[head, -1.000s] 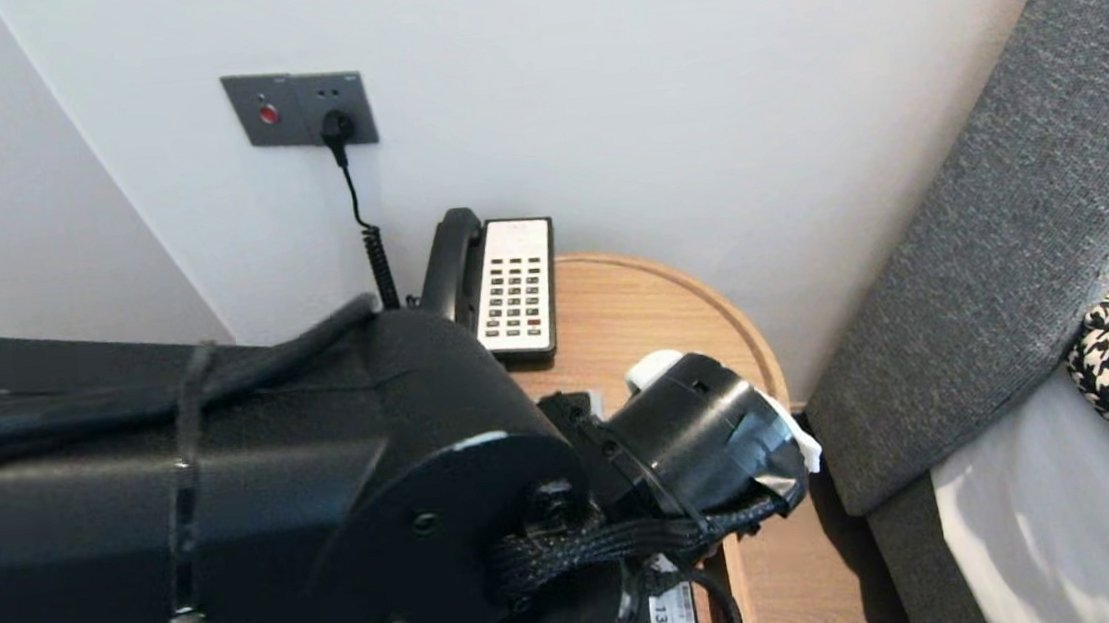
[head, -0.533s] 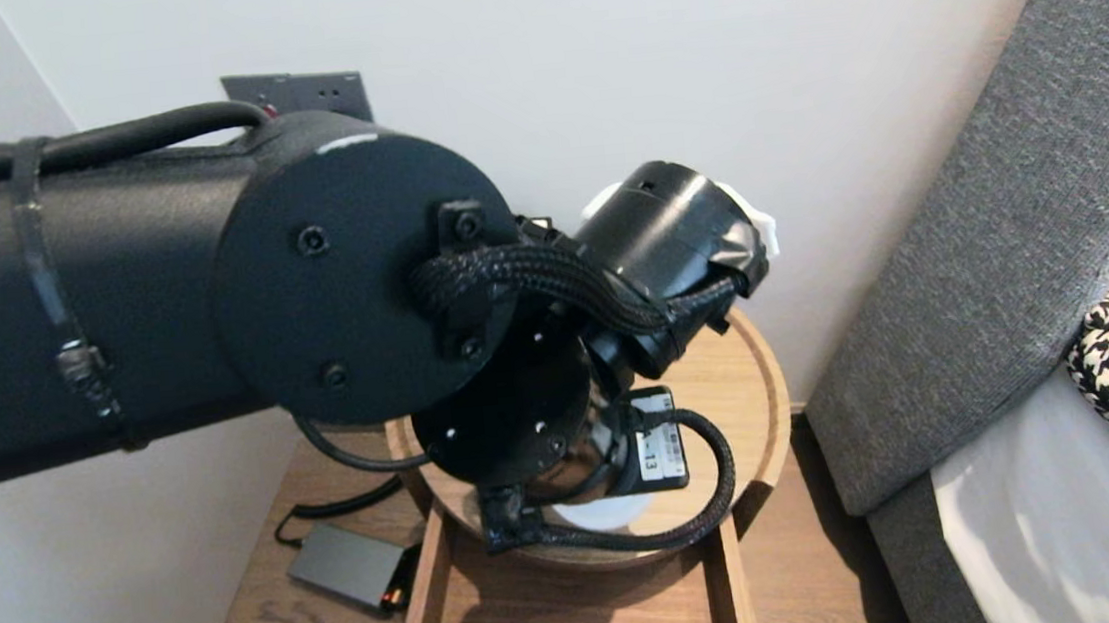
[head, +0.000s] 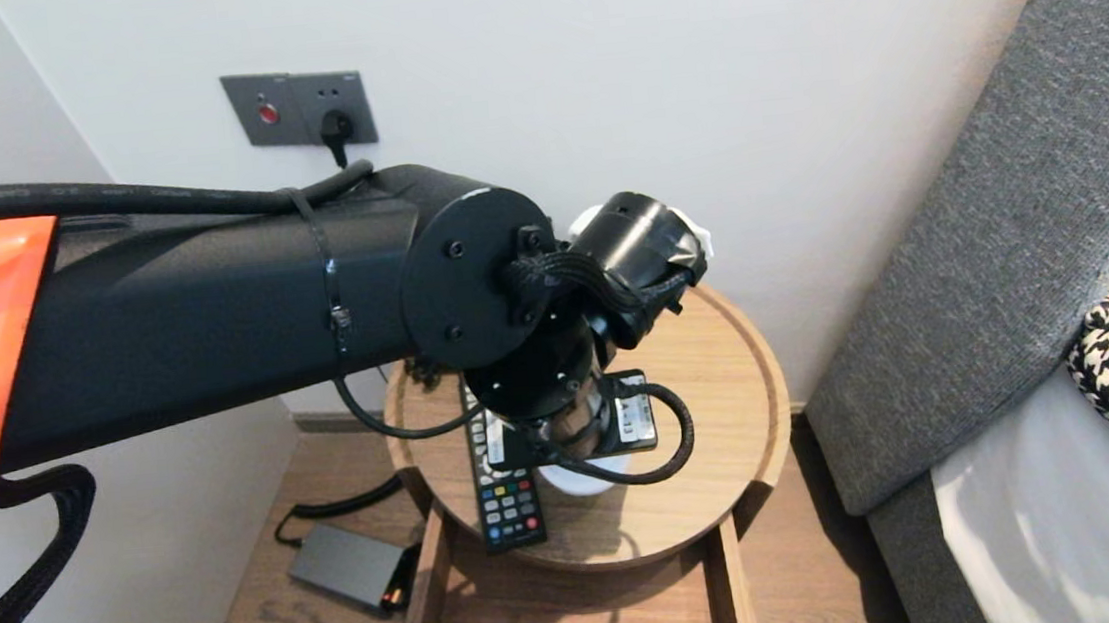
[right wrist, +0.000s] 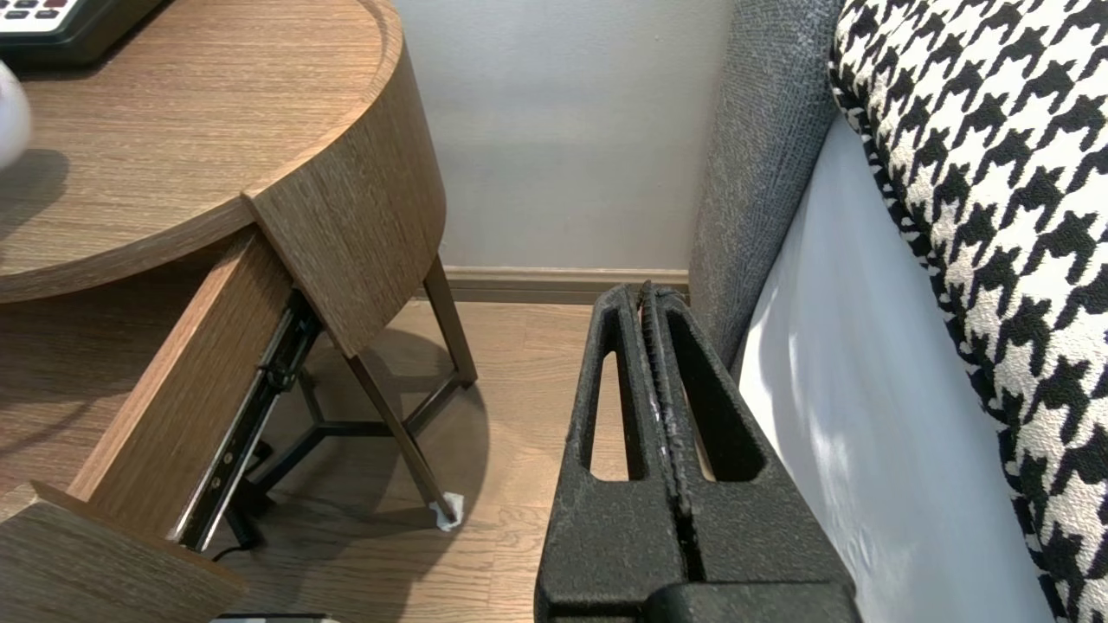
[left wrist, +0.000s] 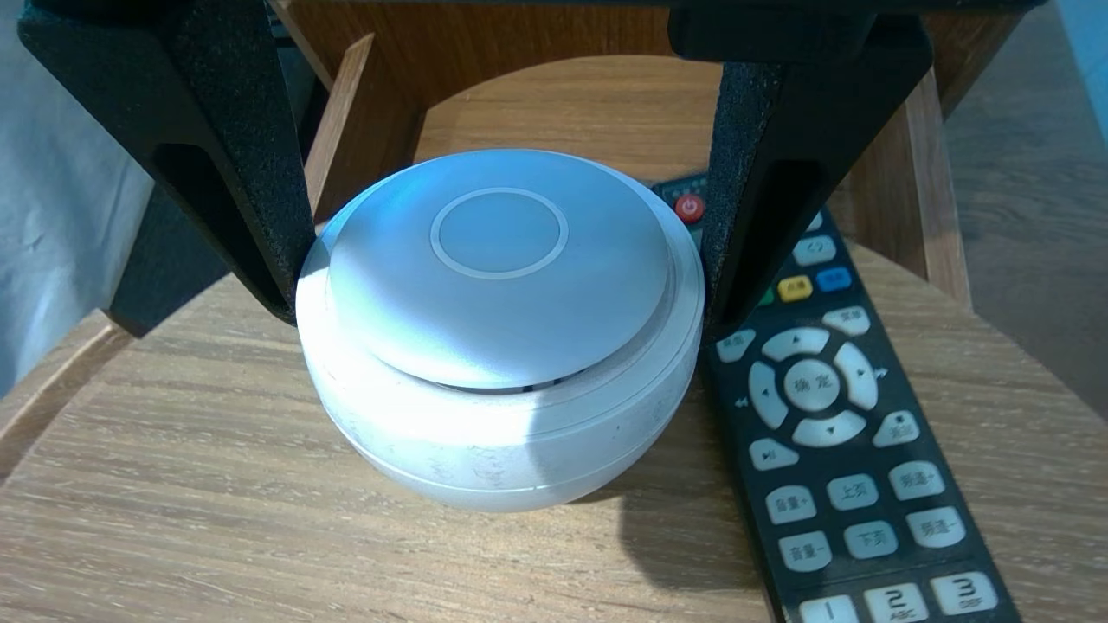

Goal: Take the remote control out of the drawer one by one and place them on the table

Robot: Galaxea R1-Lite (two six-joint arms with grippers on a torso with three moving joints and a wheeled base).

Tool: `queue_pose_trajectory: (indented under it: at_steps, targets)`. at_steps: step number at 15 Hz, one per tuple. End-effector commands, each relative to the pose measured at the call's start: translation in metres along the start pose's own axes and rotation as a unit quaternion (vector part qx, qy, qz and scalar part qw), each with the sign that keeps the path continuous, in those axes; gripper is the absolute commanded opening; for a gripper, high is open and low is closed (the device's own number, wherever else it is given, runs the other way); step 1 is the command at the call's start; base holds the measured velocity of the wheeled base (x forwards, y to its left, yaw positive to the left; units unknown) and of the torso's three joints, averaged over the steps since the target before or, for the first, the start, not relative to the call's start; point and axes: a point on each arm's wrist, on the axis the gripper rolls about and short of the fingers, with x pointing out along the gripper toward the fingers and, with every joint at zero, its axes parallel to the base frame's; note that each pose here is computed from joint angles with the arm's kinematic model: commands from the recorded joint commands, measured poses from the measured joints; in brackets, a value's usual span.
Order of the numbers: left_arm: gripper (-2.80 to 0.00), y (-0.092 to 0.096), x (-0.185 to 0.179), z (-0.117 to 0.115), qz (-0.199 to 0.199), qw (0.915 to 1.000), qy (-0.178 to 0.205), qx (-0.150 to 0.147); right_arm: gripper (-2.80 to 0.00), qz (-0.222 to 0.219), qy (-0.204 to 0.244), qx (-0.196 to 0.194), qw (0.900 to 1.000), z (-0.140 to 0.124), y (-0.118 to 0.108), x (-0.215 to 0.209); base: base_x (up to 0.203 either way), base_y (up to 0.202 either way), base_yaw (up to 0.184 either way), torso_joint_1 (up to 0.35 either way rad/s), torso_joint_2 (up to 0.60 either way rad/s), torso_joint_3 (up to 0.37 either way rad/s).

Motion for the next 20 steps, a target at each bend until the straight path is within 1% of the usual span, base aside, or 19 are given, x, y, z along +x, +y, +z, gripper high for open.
queue_pose_trajectory:
  at_steps: [1, 3, 8, 10, 14, 20]
  targets:
    - [-2.8, 0.0, 0.007, -0.001, 0.005, 1.0, 0.008, 0.0, -2.8, 0.0, 0.013, 0.0, 1.0, -0.007, 0.0, 0.002, 0.0, 0.0, 0.0, 0.0, 0.0, 0.0]
    - [-2.8, 0.0, 0.009, -0.003, 0.009, 0.9998, 0.016, 0.003, -2.8, 0.0, 0.013, 0.0, 1.0, -0.007, 0.0, 0.002, 0.0, 0.0, 0.0, 0.0, 0.0, 0.0]
    - [-2.8, 0.004, 0.0, -0.004, 0.012, 0.9994, 0.03, 0.013, -2.8, 0.0, 0.013, 0.0, 1.0, -0.007, 0.0, 0.002, 0.0, 0.0, 0.0, 0.0, 0.0, 0.0]
    - [-2.8, 0.006, 0.001, -0.007, 0.022, 0.9987, 0.042, 0.019, -2.8, 0.0, 0.013, 0.0, 1.0, -0.007, 0.0, 0.002, 0.0, 0.0, 0.0, 0.0, 0.0, 0.0]
    - [-2.8, 0.004, 0.005, -0.01, 0.002, 0.9971, 0.074, 0.019, -2.8, 0.0, 0.013, 0.0, 1.0, -0.007, 0.0, 0.002, 0.0, 0.0, 0.0, 0.0, 0.0, 0.0]
    - [-2.8, 0.001, 0.014, -0.011, 0.001, 0.9969, 0.077, 0.019, -2.8, 0.0, 0.013, 0.0, 1.0, -0.007, 0.0, 0.002, 0.0, 0.0, 0.0, 0.0, 0.0, 0.0]
